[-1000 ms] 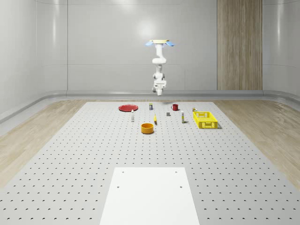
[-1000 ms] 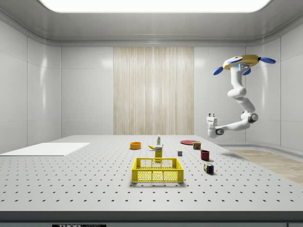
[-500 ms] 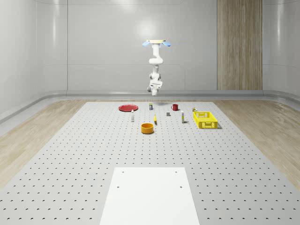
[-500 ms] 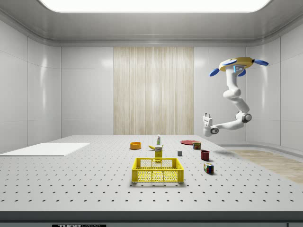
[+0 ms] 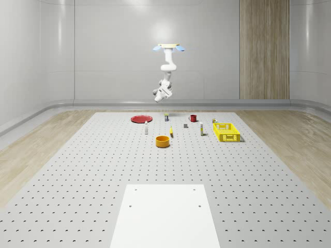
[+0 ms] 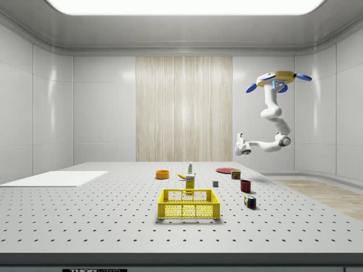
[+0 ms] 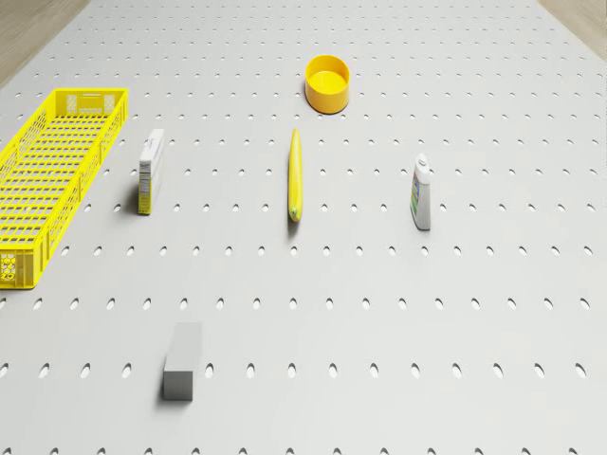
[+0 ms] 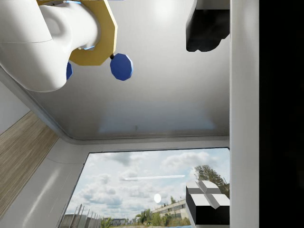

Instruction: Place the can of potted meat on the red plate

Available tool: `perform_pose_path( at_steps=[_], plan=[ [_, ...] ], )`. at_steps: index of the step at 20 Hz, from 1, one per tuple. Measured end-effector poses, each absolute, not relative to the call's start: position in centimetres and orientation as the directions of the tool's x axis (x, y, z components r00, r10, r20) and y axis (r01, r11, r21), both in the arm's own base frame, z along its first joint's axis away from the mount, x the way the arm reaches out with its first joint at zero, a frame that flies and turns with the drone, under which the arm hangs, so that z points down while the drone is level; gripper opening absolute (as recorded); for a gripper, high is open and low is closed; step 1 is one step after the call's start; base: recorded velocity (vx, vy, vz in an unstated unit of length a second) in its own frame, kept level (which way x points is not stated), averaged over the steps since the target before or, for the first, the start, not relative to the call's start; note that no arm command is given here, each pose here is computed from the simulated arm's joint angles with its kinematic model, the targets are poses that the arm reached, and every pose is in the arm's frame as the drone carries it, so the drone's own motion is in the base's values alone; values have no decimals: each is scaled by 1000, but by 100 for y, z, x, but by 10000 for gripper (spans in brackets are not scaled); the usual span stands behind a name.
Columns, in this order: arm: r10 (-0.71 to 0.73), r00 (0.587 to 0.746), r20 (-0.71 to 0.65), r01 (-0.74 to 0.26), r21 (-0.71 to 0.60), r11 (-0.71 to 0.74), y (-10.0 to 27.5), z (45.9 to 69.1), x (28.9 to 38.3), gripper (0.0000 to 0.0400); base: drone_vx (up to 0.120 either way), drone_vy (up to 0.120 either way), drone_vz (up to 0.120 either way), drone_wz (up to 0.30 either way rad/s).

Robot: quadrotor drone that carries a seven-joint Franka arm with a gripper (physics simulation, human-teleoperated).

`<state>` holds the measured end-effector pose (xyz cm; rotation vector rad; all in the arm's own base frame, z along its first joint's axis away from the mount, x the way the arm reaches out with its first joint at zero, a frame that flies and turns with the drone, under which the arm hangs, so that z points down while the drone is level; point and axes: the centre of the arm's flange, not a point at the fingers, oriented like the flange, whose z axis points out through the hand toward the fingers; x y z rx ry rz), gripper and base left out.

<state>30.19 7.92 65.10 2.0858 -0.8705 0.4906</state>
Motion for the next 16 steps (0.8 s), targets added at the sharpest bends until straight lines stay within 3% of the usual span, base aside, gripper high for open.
perform_pose_path(
  at_steps=[4, 6, 9, 12, 16],
  plan=[
    [11, 682, 731, -731, 682, -20, 987, 5915, 3038, 400, 0, -120, -120, 0],
    [249, 684, 686, -729, 647, 221, 928, 5581, 3049, 400, 0, -100, -120, 0],
    [509, 691, 514, -723, 487, 490, 693, 5212, 3062, 400, 0, 0, -120, 0],
    [634, 698, 334, -717, 313, 623, 446, 5030, 3068, 400, 0, 0, -120, 0],
    [690, 703, 171, -711, 158, 685, 225, 4943, 3069, 400, 0, 0, -120, 0]
  ],
)
